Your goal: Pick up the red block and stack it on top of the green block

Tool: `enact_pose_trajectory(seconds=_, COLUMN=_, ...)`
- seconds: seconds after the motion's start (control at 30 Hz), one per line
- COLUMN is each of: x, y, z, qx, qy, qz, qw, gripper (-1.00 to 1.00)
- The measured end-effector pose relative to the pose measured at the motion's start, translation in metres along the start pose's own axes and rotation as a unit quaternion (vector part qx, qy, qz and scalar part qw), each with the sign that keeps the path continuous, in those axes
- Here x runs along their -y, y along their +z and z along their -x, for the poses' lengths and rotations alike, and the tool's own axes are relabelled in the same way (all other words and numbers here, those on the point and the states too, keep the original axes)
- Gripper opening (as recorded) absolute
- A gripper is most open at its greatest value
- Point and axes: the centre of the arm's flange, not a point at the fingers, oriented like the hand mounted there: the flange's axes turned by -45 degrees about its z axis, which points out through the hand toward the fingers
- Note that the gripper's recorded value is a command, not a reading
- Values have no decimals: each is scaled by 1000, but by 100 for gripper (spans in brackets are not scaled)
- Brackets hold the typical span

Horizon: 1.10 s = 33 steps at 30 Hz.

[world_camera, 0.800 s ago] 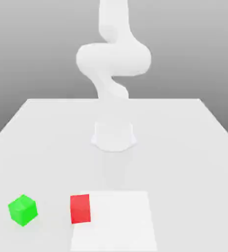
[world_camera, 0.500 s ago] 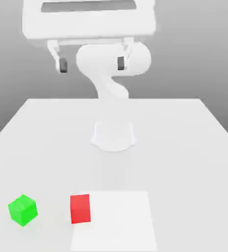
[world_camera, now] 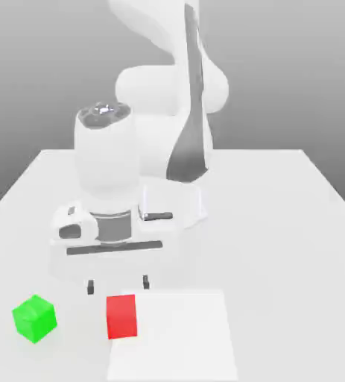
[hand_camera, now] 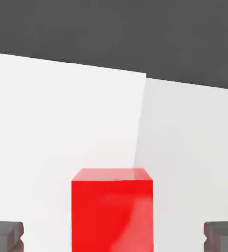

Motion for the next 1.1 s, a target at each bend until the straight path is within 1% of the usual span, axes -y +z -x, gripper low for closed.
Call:
enact_pose_trajectory(seconds=0.07, x=0, y=22, z=1, qx=1, qy=0, qz=0, qw=1000, gripper=0)
enact_pose_trajectory(seconds=0.1, x=1, y=31, z=2, qx=2, qy=0, qz=-1, qw=1000, gripper=-100)
enact_pose_trajectory(seconds=0.33, x=1, y=33, z=2, qx=2, qy=0, qz=-1, qw=1000, gripper=-100)
enact_pose_trajectory(seconds=0.53, x=-1, y=-21, z=2, qx=2, qy=2, qz=-1, qw=1000, gripper=-100)
enact_pose_trajectory(seconds=0.8, x=-138, y=-60, z=33, qx=2, qy=126, qz=-2, qw=992, gripper=-100)
enact_pose_trajectory(seconds=0.87, x=-149, y=-52, z=34, qx=2, qy=132, qz=-2, qw=991, gripper=-100)
enact_pose_trajectory(seconds=0.97, x=-152, y=-20, z=33, qx=2, qy=132, qz=-2, qw=991, gripper=-100)
enact_pose_trajectory(seconds=1.0, x=-152, y=-8, z=34, qx=2, qy=132, qz=-1, qw=991, gripper=100)
enact_pose_trajectory(seconds=1.1, x=-152, y=-8, z=34, qx=2, qy=132, qz=-1, qw=991, gripper=100)
